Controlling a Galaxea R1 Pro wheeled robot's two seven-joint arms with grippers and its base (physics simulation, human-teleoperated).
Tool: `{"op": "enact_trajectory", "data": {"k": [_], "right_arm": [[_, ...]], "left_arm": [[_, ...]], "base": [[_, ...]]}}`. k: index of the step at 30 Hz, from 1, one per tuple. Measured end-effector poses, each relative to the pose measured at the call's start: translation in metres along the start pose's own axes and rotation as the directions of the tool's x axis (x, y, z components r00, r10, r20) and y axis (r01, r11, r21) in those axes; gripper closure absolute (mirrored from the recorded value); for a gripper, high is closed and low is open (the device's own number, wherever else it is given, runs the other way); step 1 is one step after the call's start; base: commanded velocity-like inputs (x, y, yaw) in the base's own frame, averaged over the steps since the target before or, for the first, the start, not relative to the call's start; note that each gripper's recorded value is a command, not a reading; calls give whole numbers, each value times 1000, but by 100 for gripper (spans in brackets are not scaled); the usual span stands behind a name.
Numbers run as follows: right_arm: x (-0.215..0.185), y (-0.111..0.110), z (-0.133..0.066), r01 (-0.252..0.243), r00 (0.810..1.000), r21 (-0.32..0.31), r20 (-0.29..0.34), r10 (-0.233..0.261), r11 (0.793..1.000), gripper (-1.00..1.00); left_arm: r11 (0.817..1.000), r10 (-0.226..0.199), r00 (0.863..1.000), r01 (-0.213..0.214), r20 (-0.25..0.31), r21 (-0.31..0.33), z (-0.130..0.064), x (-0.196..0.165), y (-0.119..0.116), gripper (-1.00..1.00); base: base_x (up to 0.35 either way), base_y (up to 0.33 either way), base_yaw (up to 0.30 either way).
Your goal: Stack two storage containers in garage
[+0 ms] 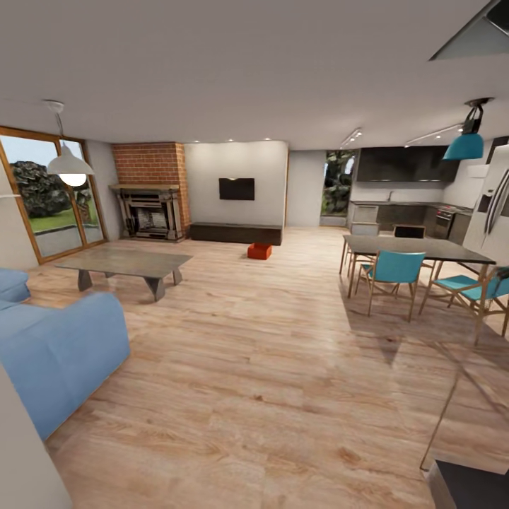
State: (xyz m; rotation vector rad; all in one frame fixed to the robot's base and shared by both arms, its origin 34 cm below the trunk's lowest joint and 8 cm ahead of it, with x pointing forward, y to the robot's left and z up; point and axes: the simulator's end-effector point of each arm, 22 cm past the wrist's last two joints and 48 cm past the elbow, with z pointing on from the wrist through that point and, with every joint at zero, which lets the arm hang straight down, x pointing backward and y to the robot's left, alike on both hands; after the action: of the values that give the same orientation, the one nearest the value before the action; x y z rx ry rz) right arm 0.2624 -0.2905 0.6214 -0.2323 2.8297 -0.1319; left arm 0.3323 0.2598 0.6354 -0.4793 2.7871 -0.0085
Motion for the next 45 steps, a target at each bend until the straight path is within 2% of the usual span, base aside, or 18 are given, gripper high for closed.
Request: {"op": "enact_trajectory", "data": {"k": [15, 23, 30, 45], "right_arm": [[0, -1, 0, -1, 1000, 3, 0, 1, 1000, -100], [0, 2, 0, -3, 1000, 1, 1, 3, 1000, -100], [0, 2, 0, -3, 1000, 2, 1, 3, 1000, -100], [0, 1, 0, -1, 1000, 1, 0, 1, 1000, -100]], "left_arm": [[1000, 0, 1000, 0, -1, 0, 0, 0, 0, -100], [1000, 0, 1000, 0, -2, -1, 0, 1, 0, -100], [1000, 0, 1000, 0, -3, -2, 0, 1, 1, -100], [1000, 0, 1000, 0, -3, -4, 0, 0, 3, -100]], "base": [[324, 153, -3], [324, 143, -222], [324, 27, -209], [324, 1, -13]]}}
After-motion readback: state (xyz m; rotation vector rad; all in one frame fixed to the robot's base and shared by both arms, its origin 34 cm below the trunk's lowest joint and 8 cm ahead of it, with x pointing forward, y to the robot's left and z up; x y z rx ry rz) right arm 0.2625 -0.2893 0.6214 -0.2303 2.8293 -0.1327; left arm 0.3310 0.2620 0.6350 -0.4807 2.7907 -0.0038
